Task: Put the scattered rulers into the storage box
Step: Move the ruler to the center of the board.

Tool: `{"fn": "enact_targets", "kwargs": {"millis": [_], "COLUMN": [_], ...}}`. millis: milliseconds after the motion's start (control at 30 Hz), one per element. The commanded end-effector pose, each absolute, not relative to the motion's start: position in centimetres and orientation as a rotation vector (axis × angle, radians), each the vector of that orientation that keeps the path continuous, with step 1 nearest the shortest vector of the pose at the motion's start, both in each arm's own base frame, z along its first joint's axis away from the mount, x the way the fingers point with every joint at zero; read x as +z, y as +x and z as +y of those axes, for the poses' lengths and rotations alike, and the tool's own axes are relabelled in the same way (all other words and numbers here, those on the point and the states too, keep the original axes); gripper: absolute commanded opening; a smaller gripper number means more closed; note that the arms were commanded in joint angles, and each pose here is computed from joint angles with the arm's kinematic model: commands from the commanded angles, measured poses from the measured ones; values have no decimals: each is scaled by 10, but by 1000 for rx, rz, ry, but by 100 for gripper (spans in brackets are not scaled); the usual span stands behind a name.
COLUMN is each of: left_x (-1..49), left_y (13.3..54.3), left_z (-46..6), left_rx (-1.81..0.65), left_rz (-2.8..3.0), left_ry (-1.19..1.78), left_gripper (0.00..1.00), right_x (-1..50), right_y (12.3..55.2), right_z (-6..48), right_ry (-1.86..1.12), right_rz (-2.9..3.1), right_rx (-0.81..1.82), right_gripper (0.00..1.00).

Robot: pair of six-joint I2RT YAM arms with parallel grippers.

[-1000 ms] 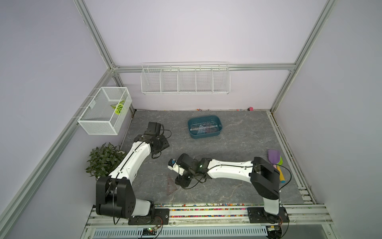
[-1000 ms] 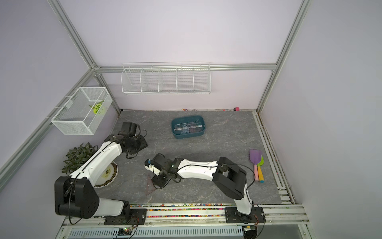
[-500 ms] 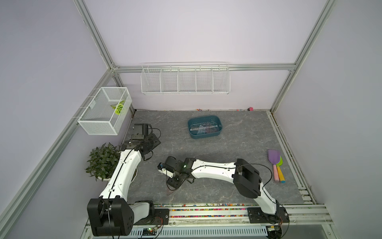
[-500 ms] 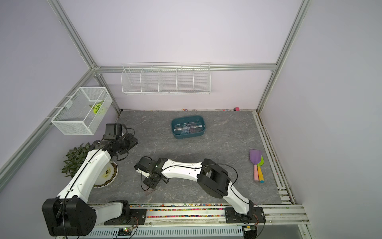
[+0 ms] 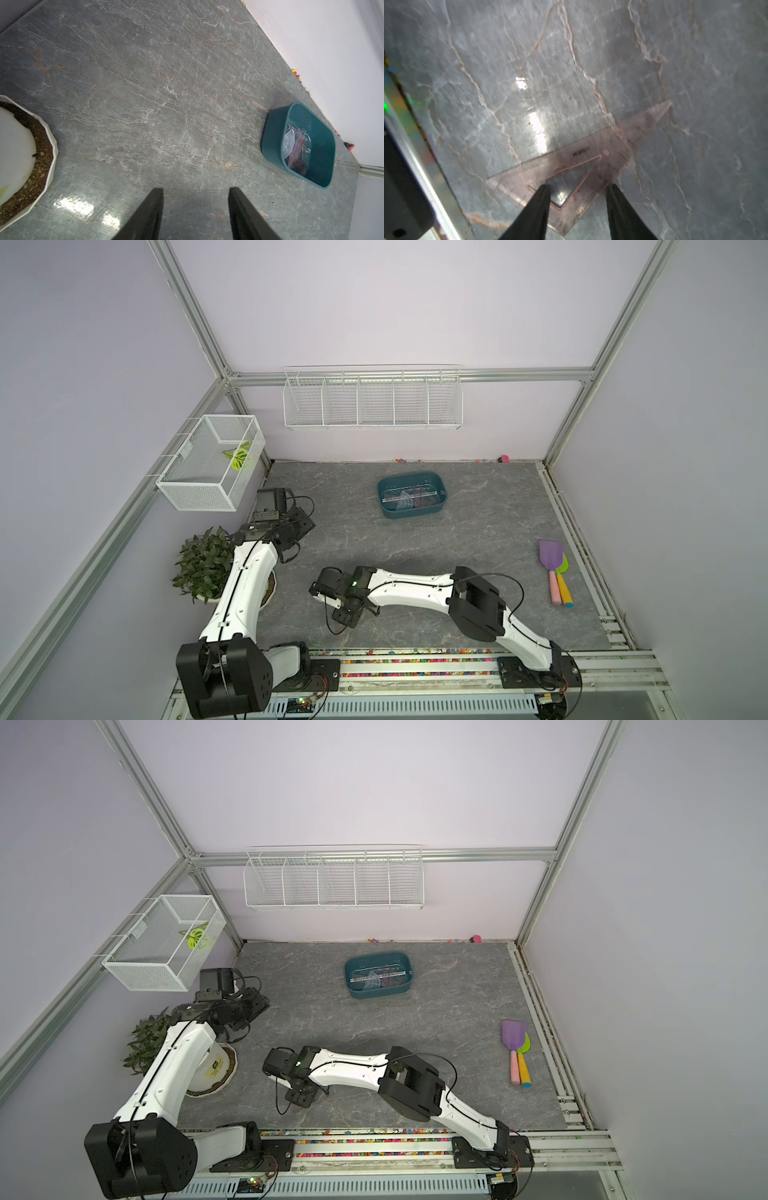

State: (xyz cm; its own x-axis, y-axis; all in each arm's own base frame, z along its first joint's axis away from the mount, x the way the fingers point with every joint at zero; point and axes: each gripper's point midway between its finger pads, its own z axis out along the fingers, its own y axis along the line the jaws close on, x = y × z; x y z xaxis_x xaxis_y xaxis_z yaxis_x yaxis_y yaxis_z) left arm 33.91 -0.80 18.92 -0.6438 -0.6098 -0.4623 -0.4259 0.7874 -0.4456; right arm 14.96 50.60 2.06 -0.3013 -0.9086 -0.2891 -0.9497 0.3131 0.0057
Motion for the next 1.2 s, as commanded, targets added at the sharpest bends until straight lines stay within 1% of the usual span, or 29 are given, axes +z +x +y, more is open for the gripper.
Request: {"fn": "enact_targets", "kwargs": {"millis": [0, 33, 200, 267, 500, 633, 733, 867, 933, 1033, 1100, 1167], "left_x": [203, 203, 199, 197, 186, 178, 169, 146, 130, 105, 93, 82], "left_y": [345, 345, 346, 346, 348, 349, 349, 343, 337, 323, 312, 302], "left_z": [-9, -9, -12, -15, -31, -43, -61, -106, -128, -160, -175, -187], "left_rx": [-417, -420, -441, -461, -567, -645, -680, -730, -752, -796, -818, -820], "left_rz": [2337, 2337, 2348, 2355, 2391, 2403, 2436, 2525, 2585, 2686, 2743, 2790], "left_ry": [-724, -723, -721, -720, -666, -641, -598, -504, -450, -363, -306, -260], "left_gripper": [56, 56, 56, 56, 55, 55, 56, 56, 56, 56, 55, 56], "right_x": [11, 10, 9, 9, -5, -11, -10, -1, 0, 4, 8, 11], "right_y": [158, 161, 176, 185, 218, 243, 260, 274, 276, 274, 270, 268], "right_z": [489, 486, 471, 463, 423, 382, 348, 317, 312, 317, 323, 327], "right_ry": [-1699, -1687, -1595, -1530, -1305, -1124, -967, -805, -748, -691, -659, -583], "right_rz": [2364, 2363, 2395, 2434, 2574, 2661, 2714, 2741, 2758, 2783, 2802, 2827], "right_rx": [108, 84, 38, 47, 13, -67, -74, -66, -28, 103, 242, 460], "right_gripper": [42, 38, 26, 23, 22, 22, 22, 23, 24, 25, 25, 26]}}
